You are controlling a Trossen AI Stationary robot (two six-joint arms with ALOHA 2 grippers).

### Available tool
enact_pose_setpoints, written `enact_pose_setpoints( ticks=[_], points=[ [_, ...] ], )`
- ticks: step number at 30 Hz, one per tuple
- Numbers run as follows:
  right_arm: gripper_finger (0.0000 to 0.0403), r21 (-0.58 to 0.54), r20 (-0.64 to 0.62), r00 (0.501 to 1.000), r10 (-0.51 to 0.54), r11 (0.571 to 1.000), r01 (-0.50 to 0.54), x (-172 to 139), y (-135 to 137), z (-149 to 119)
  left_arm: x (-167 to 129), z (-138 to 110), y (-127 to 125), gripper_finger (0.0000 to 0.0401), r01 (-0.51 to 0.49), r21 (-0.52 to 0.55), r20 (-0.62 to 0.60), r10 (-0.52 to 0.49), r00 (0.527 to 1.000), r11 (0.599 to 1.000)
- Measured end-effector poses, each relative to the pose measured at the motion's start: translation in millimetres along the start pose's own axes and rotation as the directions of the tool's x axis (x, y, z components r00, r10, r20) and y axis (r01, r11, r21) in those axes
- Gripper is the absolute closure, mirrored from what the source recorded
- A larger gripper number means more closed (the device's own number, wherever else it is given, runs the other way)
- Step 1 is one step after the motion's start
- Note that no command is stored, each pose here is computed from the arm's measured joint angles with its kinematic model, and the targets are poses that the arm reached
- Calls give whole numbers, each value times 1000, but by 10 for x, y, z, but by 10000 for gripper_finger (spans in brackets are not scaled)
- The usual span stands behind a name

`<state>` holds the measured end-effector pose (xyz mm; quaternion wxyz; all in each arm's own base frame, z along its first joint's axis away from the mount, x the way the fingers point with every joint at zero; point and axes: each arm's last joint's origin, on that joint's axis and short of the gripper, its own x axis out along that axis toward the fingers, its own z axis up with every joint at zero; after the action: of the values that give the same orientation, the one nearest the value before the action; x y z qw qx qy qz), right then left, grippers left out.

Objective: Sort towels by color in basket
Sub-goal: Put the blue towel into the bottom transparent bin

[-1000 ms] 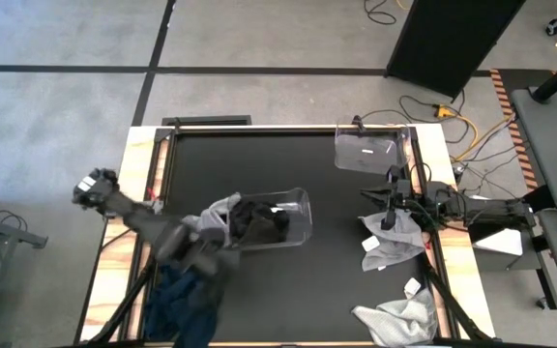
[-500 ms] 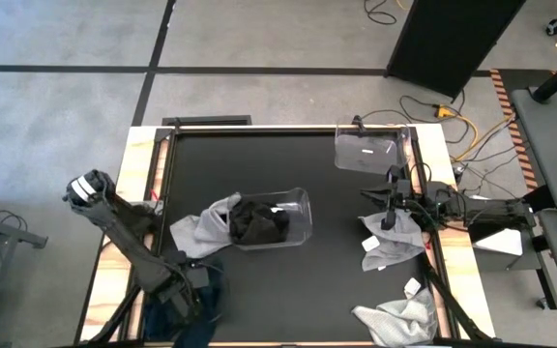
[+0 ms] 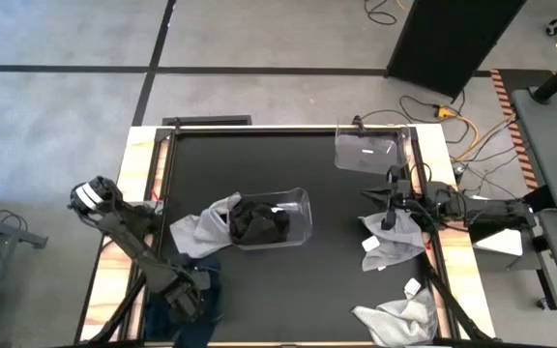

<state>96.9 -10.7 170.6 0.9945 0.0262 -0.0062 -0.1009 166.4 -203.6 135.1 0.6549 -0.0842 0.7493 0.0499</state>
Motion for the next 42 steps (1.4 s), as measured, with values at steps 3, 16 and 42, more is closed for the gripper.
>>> enact_pose_setpoints(
  ticks=[3,16,42],
  points=[
    [390,0,0,1000,0,1000,0,0,0,0,-78,39,-76,350,20,49,47,-22,999,999],
    [390,0,0,1000,0,1000,0,0,0,0,-1180,516,-288,398,-22,314,404,-113,908,949],
    [390,0,0,1000,0,1000,0,0,0,0,-3167,274,941,401,-215,-25,980,66,186,976]
  ],
)
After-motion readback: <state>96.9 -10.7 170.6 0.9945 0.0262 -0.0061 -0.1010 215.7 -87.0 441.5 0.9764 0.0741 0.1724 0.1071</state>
